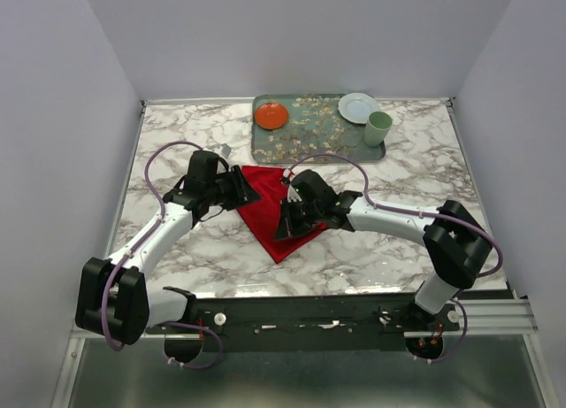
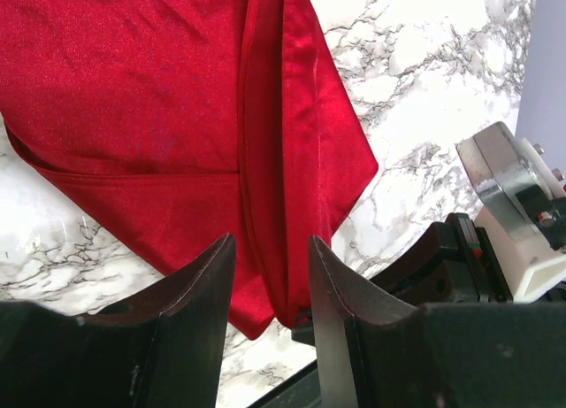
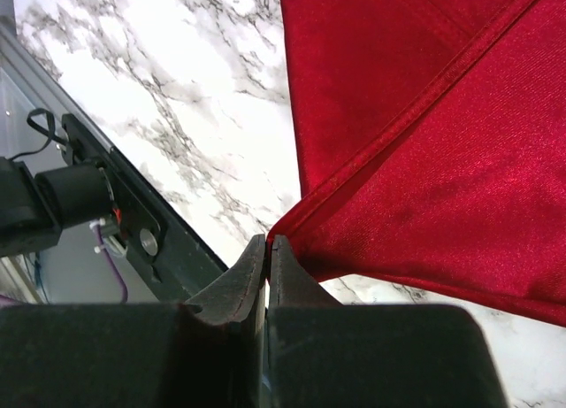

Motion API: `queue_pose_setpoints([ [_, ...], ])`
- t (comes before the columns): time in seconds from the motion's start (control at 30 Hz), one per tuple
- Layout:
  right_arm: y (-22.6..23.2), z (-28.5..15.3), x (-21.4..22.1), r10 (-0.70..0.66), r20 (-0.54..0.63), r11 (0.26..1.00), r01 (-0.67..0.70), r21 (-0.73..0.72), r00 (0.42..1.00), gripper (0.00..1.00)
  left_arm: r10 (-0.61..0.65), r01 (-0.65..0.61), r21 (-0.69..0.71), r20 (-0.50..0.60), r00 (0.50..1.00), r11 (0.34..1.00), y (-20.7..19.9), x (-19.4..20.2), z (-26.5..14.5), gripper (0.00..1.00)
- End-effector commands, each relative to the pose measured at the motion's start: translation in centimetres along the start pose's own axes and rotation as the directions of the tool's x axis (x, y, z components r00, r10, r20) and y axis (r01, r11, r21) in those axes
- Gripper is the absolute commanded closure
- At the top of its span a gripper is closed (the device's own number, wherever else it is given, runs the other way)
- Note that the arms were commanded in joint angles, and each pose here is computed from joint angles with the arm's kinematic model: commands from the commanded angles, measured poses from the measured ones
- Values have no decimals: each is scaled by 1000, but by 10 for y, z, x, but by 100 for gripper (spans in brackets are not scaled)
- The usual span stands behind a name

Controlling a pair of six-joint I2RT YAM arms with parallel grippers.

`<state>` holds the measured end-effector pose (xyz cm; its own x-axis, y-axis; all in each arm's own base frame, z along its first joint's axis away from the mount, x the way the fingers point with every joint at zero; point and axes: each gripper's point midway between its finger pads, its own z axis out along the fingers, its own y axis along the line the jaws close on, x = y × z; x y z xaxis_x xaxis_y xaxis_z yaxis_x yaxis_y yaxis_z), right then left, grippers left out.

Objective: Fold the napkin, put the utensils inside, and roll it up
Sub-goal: Fold the napkin

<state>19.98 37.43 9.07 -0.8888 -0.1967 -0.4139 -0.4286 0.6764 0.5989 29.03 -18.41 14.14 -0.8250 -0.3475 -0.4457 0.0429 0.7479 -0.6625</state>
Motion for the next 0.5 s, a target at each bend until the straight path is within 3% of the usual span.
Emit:
queue_pose_setpoints([
  [0.0,-1,-8,18,-37,-51,999,37,1,998,90,10,-10,3,4,1000,1000,2,-2,4,53],
  [0.23,-2,-19,9,-70,-17,997,71,36,997,87,-2,2,-11,-17,1000,1000,11,7,9,53],
  [0.47,-1,-7,17,-57,-63,998,58,16,996,84,-13,13,-2,-17,1000,1000,11,8,10,53],
])
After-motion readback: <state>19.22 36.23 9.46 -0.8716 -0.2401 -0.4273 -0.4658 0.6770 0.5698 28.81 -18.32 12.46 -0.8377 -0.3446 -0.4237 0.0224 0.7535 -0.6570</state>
